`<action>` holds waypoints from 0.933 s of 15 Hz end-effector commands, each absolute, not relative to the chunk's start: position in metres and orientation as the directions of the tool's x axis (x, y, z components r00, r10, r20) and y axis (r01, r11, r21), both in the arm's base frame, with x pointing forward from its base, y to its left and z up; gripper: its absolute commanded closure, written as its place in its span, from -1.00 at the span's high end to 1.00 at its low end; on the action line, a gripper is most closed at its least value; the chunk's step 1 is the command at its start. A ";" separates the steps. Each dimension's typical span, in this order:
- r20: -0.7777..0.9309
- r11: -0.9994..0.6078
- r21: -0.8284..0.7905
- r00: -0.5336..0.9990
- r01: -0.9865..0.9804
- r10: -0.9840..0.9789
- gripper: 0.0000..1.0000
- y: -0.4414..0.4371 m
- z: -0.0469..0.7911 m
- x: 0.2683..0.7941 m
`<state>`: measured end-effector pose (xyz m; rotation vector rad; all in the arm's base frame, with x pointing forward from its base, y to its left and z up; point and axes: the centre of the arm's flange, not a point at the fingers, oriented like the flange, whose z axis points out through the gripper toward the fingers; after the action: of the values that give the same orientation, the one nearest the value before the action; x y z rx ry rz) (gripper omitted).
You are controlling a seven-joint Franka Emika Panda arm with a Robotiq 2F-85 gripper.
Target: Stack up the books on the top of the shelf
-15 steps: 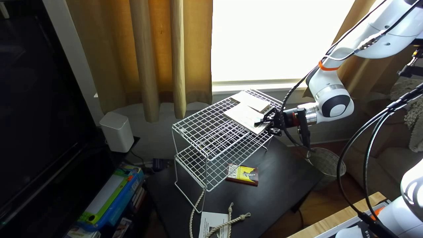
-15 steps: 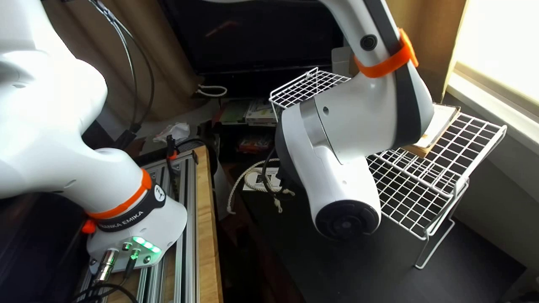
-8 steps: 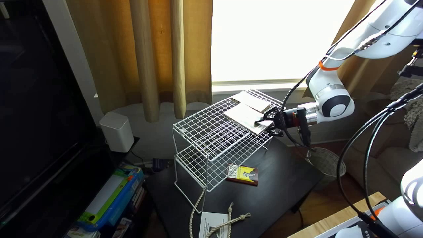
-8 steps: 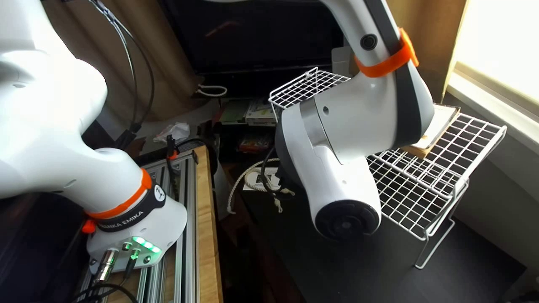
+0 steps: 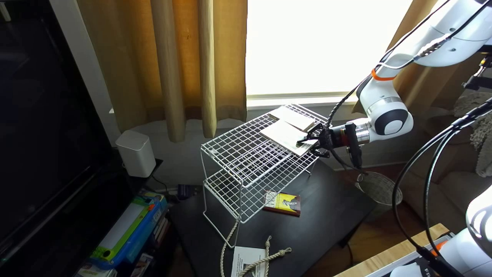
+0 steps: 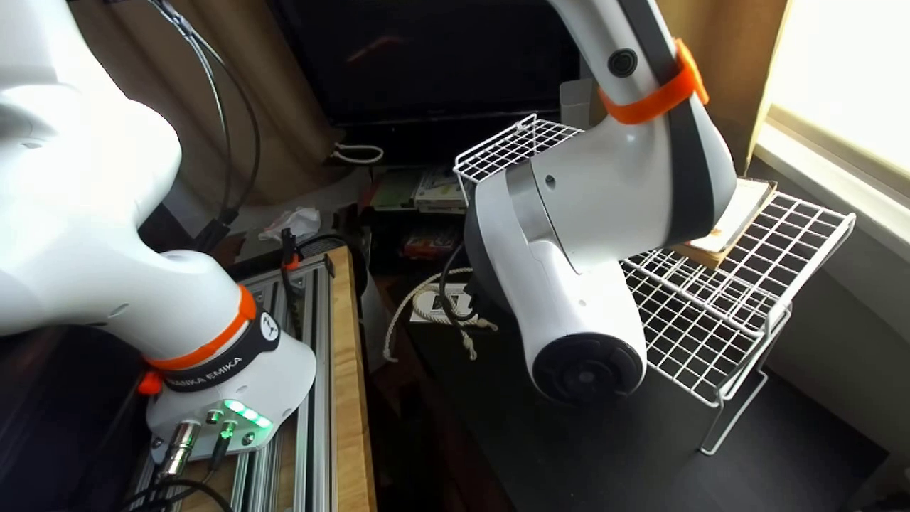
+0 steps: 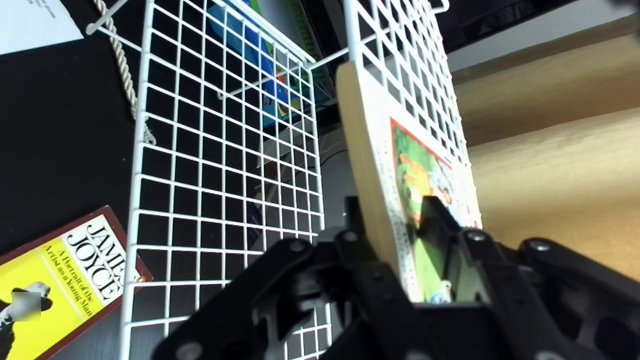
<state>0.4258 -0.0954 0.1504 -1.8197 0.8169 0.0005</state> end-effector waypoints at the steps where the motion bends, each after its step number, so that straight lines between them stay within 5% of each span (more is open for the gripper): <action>1: -0.390 -0.175 -0.809 0.736 -0.561 -0.553 -0.70 -0.096 0.155 0.420; 7: -0.388 -0.188 -0.803 0.736 -0.566 -0.555 -0.78 -0.097 0.163 0.417; 9: -0.383 -0.199 -0.799 0.734 -0.568 -0.560 0.05 -0.098 0.166 0.415; 10: -0.387 -0.195 -0.796 0.730 -0.573 -0.563 0.14 -0.099 0.168 0.414; 11: -0.386 -0.198 -0.792 0.725 -0.578 -0.570 0.03 -0.101 0.169 0.414; 12: -0.384 -0.195 -0.792 0.720 -0.579 -0.578 -0.44 -0.102 0.171 0.413; 14: -0.384 -0.198 -0.788 0.715 -0.584 -0.584 -0.50 -0.103 0.173 0.411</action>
<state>0.4230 -0.1028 0.1599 -1.8492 0.8748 -0.0080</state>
